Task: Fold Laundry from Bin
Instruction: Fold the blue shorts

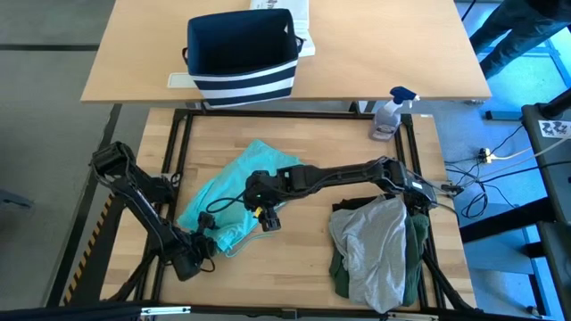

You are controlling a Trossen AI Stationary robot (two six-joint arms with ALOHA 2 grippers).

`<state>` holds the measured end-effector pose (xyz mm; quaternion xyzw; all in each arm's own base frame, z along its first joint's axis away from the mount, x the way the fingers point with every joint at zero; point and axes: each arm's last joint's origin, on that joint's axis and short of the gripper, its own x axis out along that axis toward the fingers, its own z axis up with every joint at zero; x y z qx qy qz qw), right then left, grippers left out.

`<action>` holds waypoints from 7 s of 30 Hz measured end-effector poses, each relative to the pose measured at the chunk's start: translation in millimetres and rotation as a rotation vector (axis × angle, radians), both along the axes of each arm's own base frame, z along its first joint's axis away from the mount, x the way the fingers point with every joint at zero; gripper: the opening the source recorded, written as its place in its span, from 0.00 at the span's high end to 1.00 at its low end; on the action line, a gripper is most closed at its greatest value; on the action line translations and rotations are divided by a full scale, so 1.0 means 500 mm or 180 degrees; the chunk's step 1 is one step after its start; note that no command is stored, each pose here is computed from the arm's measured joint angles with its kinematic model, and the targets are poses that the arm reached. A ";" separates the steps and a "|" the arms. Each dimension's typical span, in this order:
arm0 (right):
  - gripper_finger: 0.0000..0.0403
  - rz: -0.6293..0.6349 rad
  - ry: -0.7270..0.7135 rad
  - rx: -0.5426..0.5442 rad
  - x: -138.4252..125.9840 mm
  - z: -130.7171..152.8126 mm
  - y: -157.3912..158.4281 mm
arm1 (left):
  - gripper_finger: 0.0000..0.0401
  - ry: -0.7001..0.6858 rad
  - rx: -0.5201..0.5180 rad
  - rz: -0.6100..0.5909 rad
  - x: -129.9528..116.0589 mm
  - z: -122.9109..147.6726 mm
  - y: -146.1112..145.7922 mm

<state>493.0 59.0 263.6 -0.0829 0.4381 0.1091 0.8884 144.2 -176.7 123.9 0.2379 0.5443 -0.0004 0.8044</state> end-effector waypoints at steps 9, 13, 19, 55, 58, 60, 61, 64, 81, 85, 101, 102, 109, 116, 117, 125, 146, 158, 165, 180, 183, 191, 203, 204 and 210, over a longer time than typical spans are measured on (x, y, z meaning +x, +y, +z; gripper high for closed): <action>0.28 -0.0047 0.0121 -0.0078 -0.006 -0.004 -0.003 | 0.22 -0.0395 0.0375 -0.0092 0.028 -0.006 0.009; 0.28 -0.0058 0.0340 -0.0186 -0.018 -0.012 -0.006 | 0.40 -0.0407 0.0382 -0.0073 0.045 -0.006 0.018; 0.36 0.0105 0.0611 -0.0254 -0.033 -0.020 -0.005 | 0.79 -0.0292 0.0175 0.0065 0.076 -0.006 0.038; 0.45 -0.0449 0.1023 0.0430 -0.238 0.034 -0.053 | 0.99 -0.0508 -0.1669 0.0332 0.137 0.162 0.118; 0.45 -0.0744 0.0506 0.0563 -0.295 0.035 -0.043 | 0.99 -0.0492 -0.1671 0.0319 0.139 0.162 0.122; 0.45 -0.0855 -0.0071 0.0714 -0.318 0.019 -0.029 | 0.99 -0.0478 -0.1692 0.0321 0.140 0.162 0.125; 0.45 -0.0822 -0.0370 0.0805 -0.323 0.007 -0.019 | 0.99 -0.0466 -0.1710 0.0326 0.141 0.161 0.127; 0.45 -0.0500 -0.1283 0.1057 -0.323 -0.031 0.015 | 0.99 -0.0434 -0.1768 0.0351 0.145 0.162 0.134; 0.38 0.0469 -0.1408 0.0259 -0.208 -0.102 0.100 | 1.00 -0.0268 -0.2039 0.0539 0.159 0.160 0.170; 0.25 0.0512 -0.1396 0.0294 -0.181 -0.106 0.109 | 1.00 -0.0242 -0.2079 0.0582 0.161 0.159 0.178; 0.03 0.0259 -0.1206 -0.0253 -0.103 -0.209 0.119 | 1.00 -0.0179 -0.2204 0.0649 0.162 0.159 0.182; 0.02 0.0235 -0.1184 -0.0286 -0.102 -0.215 0.119 | 1.00 -0.0182 -0.2206 0.0651 0.162 0.159 0.182; 0.02 0.0197 -0.1510 -0.0480 -0.074 -0.216 0.134 | 1.00 -0.0171 -0.2208 0.0653 0.162 0.159 0.182; 0.05 0.0402 -0.1711 -0.0752 -0.048 -0.232 0.180 | 1.00 -0.0160 -0.2236 0.0672 0.162 0.159 0.184; 0.06 0.0398 -0.1678 -0.0781 -0.048 -0.241 0.186 | 1.00 -0.0153 -0.2253 0.0684 0.162 0.159 0.183; 0.37 0.0224 -0.1683 -0.0916 -0.047 -0.246 0.190 | 1.00 -0.0146 -0.2270 0.0707 0.162 0.159 0.183; 0.94 0.0217 -0.1346 -0.0656 -0.070 -0.191 0.174 | 0.46 0.0774 -0.2373 0.0555 0.117 0.146 0.178; 0.94 -0.0053 -0.1140 -0.0410 -0.079 -0.151 0.127 | 0.42 0.0493 -0.1078 0.0788 0.037 0.191 0.182; 0.94 -0.0038 -0.1043 -0.0337 -0.101 -0.111 0.126 | 0.41 -0.0008 -0.1182 0.0839 0.002 0.231 0.180; 0.94 -0.0099 -0.0648 -0.0250 -0.120 -0.114 0.115 | 0.39 -0.0261 -0.1251 0.0798 0.007 0.212 0.133; 0.94 -0.0120 -0.0582 -0.0218 -0.120 -0.117 0.109 | 0.36 -0.0231 -0.1398 0.0706 0.006 0.214 0.123; 0.94 -0.0144 -0.0566 -0.0137 -0.115 -0.117 0.089 | 0.17 -0.0369 -0.1457 0.0409 0.022 0.207 0.093; 0.94 -0.0177 -0.0534 -0.0025 -0.113 -0.118 0.078 | 0.01 -0.0517 -0.1029 0.0764 0.078 0.124 0.049; 0.94 -0.0176 -0.0529 -0.0026 -0.113 -0.118 0.078 | 0.01 -0.0516 -0.1020 0.0782 0.080 0.118 0.045; 0.94 -0.0189 -0.0507 0.0003 -0.111 -0.119 0.068 | 0.01 -0.0448 -0.1096 0.0546 0.088 0.089 0.009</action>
